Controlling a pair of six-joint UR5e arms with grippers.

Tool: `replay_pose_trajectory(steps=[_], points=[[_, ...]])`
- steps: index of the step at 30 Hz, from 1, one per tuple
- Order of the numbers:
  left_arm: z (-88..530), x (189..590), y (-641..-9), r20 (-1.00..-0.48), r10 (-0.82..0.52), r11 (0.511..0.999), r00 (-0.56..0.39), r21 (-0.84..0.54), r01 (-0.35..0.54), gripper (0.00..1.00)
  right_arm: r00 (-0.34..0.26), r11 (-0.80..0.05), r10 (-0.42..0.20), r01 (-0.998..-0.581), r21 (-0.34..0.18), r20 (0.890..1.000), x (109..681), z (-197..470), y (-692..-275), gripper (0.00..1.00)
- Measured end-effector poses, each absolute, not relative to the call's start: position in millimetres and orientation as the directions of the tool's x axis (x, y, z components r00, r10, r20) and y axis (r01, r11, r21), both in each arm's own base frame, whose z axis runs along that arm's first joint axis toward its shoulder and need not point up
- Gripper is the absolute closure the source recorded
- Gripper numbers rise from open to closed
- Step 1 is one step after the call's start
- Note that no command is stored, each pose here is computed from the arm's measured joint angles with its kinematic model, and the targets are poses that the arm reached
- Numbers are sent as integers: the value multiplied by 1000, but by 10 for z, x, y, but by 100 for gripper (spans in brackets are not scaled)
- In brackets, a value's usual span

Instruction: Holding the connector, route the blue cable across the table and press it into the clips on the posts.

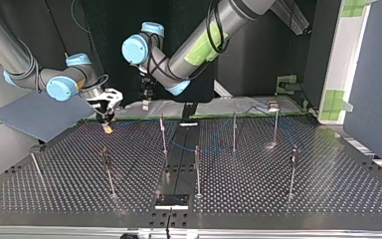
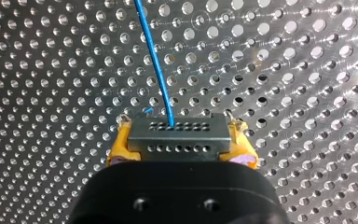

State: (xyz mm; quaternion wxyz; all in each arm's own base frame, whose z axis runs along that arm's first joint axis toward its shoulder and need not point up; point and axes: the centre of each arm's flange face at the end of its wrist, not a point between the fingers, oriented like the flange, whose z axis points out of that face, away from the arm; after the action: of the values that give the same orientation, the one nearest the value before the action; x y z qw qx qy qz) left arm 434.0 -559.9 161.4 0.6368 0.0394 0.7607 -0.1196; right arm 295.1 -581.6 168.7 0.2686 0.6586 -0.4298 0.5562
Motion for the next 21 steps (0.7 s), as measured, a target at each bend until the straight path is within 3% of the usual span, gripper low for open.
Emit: replay_pose_trajectory(steps=[8,21], points=[[1853,4509,-5736,-980,-138,964,-141,-165,208,0,12,-488,-267,-864,-125,964,2952,1687,-5815,100],[1659,4772,-5828,-980,-154,966,-128,-177,191,0,11,-488,-266,-864,-124,964,2950,1691,-5818,100]])
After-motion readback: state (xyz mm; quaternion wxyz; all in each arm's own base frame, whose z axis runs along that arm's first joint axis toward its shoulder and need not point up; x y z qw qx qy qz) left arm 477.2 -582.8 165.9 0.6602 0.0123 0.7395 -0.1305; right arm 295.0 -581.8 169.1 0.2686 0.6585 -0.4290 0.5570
